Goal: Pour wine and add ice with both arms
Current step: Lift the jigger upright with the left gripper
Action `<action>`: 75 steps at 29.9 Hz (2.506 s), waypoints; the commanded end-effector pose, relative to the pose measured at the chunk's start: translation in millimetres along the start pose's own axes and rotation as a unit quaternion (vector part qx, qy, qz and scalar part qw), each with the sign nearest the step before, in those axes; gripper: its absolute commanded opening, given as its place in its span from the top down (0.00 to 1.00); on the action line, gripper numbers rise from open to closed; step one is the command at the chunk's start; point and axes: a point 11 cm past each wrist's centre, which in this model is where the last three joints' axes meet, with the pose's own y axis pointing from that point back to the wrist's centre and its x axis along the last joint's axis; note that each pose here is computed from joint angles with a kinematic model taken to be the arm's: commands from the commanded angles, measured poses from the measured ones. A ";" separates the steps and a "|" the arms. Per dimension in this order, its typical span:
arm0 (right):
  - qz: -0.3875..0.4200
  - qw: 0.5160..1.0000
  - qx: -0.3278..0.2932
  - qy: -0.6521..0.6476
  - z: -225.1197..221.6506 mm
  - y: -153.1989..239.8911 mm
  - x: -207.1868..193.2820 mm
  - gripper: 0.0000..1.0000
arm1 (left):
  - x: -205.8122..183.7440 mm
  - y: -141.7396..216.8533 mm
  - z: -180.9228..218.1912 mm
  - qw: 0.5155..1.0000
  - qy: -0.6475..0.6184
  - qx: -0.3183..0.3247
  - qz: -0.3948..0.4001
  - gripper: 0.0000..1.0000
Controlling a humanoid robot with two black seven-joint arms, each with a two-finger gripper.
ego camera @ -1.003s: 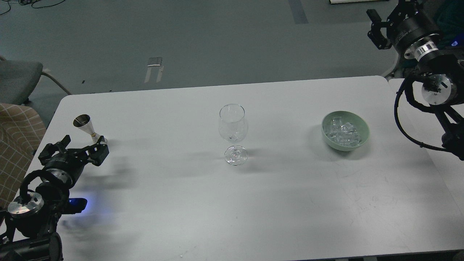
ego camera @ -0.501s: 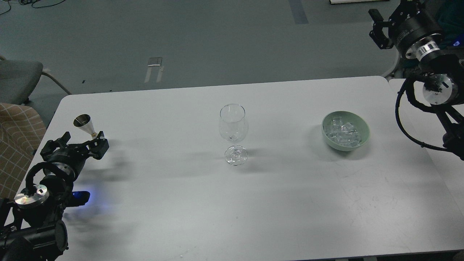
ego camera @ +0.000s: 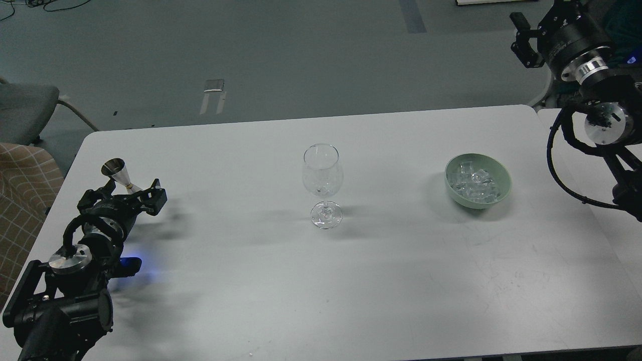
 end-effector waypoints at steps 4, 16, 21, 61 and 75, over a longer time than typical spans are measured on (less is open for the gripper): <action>0.004 1.000 0.000 0.002 -0.9 0.3 1.9 0.00 | 5.1 -2.7 6.6 1.000 0.000 -0.011 0.000 0.01; 0.004 1.000 0.000 0.002 -0.9 0.2 1.6 0.00 | 5.7 -11.8 20.6 0.999 0.001 -0.032 0.011 0.01; 0.004 1.000 0.000 0.001 -0.5 0.1 1.0 0.00 | 0.9 -15.0 20.3 0.999 0.003 -0.034 0.009 0.01; 0.003 1.000 0.002 0.002 -1.9 0.2 1.2 0.00 | 2.0 -22.9 14.2 0.998 -0.010 -0.056 0.024 0.55; 0.003 1.000 0.001 0.002 -1.3 0.1 1.1 0.00 | -2.2 -23.5 14.1 0.998 -0.009 -0.059 0.008 0.65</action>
